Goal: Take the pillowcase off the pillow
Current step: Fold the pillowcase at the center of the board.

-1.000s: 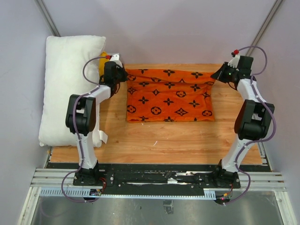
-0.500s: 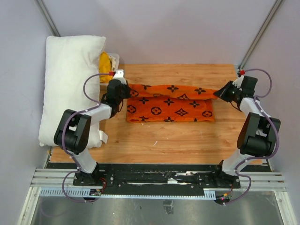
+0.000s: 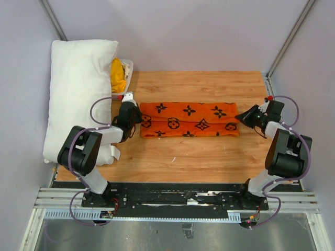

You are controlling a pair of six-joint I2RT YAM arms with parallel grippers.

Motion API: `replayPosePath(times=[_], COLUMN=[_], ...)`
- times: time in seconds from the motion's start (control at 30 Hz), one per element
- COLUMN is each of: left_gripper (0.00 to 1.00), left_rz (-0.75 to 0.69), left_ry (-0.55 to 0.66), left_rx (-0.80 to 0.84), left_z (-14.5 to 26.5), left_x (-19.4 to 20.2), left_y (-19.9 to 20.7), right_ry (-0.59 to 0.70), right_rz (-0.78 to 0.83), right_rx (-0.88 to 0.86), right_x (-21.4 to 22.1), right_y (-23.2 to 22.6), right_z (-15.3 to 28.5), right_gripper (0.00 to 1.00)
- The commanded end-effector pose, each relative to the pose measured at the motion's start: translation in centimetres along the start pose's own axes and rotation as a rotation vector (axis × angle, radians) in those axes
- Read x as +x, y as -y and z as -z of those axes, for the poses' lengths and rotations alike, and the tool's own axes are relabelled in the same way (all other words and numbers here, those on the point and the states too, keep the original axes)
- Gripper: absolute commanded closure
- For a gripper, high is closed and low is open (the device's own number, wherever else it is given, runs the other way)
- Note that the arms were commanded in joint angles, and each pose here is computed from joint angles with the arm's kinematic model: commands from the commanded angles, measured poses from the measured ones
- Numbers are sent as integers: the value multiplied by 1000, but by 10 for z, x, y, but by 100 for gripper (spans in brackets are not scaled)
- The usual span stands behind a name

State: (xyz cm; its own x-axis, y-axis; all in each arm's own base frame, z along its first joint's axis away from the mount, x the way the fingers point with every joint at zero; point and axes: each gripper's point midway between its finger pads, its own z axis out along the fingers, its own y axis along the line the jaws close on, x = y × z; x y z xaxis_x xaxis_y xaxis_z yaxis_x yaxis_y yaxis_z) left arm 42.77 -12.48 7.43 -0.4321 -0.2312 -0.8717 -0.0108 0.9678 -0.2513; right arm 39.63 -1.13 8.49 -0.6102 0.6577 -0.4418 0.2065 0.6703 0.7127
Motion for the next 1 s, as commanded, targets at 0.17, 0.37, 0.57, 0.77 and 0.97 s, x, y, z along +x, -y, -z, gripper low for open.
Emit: replayPosePath(times=[0.17,0.37,0.57,0.77,0.97], left_gripper=[100,100,100,96,13], left_rz=[119,159,217,251,218], left_ry=[96,84,0,-11,161], left_rx=[26,27,0,9,57], left_z=[22,30,24,32,59], left_x=[-31,-21,12,24,-22], left_y=[7,3,-3,-5,2], right_ry=[114,133,91,120,275], right_rz=[27,-9,-104,-158,-89], right_rx=[-18,27,26,23,87], right_x=[-21,-15,4,9,-14], right_y=[-18,-6,14,23,13], right_z=[25,26,6,5,37], right_gripper=[99,99,99,97,38])
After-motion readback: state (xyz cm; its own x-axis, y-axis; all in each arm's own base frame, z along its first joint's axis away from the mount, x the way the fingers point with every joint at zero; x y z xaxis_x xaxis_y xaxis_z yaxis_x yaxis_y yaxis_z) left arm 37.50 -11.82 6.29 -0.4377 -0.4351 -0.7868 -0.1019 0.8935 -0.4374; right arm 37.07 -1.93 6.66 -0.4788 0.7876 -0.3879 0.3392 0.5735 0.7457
